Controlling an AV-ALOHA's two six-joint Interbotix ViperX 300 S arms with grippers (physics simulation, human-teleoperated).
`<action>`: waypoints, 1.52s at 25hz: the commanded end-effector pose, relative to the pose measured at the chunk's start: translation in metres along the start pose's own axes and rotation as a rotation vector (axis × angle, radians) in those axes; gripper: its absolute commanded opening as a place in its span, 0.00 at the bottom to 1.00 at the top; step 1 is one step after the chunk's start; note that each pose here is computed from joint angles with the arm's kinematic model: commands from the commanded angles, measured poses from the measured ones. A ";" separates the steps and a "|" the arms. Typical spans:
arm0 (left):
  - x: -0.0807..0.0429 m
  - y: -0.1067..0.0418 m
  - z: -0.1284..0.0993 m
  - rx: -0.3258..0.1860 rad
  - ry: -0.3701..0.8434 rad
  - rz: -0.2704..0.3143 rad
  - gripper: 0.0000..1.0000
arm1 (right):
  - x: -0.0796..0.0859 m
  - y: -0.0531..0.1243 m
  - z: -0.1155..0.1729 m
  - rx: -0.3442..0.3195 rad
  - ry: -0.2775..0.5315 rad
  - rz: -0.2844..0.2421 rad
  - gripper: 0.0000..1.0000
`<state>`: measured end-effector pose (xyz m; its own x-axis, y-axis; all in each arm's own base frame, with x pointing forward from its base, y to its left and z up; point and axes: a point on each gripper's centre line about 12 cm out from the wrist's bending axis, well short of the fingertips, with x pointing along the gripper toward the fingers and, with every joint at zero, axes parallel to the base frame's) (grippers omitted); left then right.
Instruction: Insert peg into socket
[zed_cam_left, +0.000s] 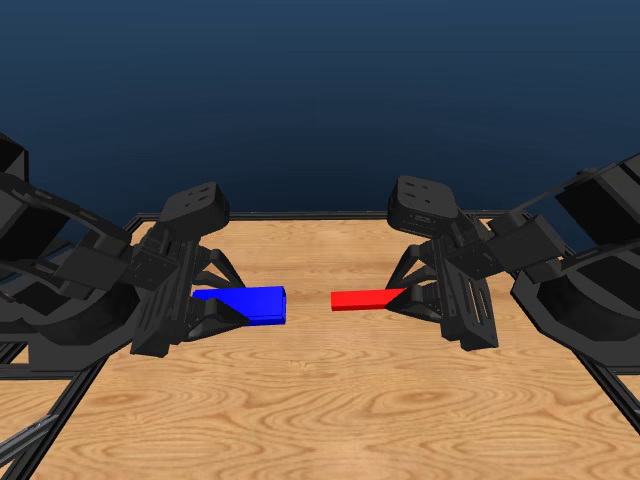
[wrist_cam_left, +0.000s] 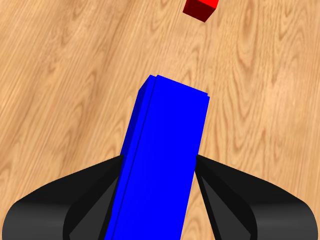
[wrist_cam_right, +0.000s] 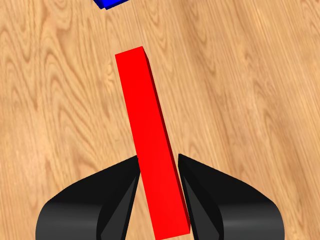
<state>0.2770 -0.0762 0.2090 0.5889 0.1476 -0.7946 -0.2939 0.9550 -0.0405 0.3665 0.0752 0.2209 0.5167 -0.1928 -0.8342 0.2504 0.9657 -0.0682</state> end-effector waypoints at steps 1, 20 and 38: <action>-0.011 -0.006 0.009 -0.022 -0.036 0.003 0.00 | -0.007 0.006 0.017 -0.012 -0.027 -0.009 0.00; -0.010 -0.030 0.020 0.028 -0.060 0.008 0.00 | 0.025 0.024 0.054 -0.039 -0.096 0.079 0.00; 0.001 -0.031 0.027 0.018 -0.057 -0.047 0.00 | 0.086 0.048 0.096 -0.075 -0.195 0.224 0.78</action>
<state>0.2917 -0.1041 0.2049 0.5695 0.1505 -0.8081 -0.2407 0.9705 0.0111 0.4880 0.0910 0.1782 0.6236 -0.0259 -0.7813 0.0717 0.9971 0.0242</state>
